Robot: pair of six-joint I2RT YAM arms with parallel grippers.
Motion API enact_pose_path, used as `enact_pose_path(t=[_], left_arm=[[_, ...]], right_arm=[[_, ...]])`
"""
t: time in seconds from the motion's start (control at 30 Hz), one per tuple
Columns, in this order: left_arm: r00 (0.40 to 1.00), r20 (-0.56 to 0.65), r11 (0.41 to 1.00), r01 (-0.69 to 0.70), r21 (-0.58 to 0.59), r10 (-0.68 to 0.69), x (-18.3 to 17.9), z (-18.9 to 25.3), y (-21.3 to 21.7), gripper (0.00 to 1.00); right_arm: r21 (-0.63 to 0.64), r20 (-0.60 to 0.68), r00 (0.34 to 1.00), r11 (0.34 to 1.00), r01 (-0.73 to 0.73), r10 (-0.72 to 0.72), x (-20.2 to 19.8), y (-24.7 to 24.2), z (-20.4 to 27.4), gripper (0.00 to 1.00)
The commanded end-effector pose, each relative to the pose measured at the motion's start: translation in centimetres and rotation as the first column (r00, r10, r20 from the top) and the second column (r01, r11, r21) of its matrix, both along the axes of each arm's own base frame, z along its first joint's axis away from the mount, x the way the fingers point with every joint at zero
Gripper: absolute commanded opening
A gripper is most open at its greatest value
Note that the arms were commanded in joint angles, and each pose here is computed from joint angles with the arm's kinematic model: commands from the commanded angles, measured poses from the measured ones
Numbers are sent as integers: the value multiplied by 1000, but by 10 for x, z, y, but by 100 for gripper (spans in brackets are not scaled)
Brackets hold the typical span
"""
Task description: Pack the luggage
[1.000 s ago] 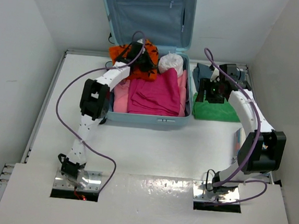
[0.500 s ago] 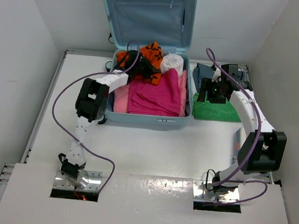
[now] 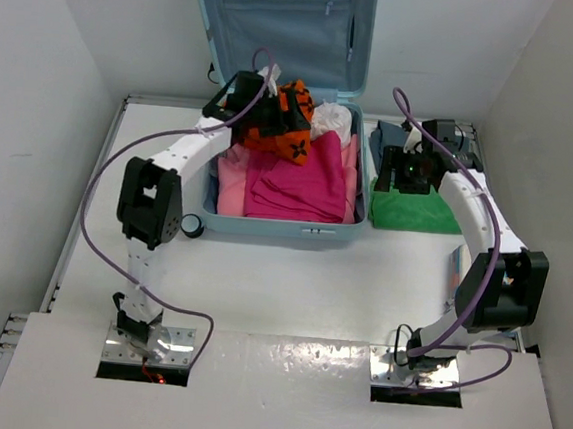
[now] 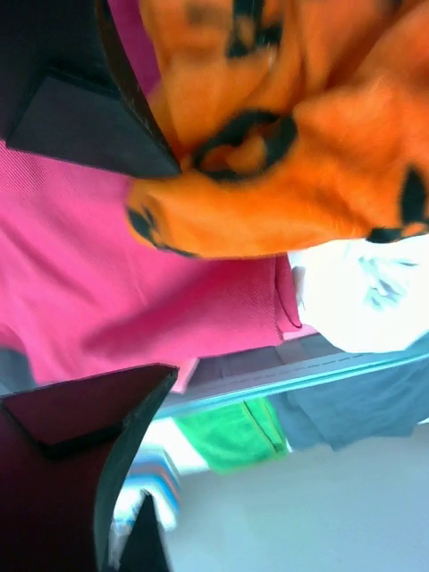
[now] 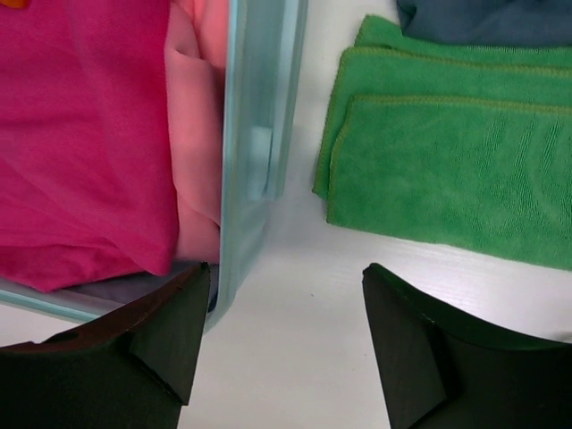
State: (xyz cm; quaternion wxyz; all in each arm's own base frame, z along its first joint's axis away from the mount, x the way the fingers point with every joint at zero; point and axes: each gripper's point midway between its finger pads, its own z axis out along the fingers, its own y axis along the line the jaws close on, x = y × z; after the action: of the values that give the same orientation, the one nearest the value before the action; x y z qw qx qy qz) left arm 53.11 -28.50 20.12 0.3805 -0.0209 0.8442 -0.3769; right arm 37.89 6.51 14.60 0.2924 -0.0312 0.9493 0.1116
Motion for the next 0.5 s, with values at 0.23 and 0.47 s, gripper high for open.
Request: enact_pose_path(t=[0.23,0.47], left_arm=[[984,151,957,-127,259,90,44,4,101,43],[962,256,917,-187,353,98,44,22,125,84]], right_arm=[[-20,114,993,1000,7,-5,24,2,22,66],[-235,129,989,967,101,-72,19,-61,7,73]])
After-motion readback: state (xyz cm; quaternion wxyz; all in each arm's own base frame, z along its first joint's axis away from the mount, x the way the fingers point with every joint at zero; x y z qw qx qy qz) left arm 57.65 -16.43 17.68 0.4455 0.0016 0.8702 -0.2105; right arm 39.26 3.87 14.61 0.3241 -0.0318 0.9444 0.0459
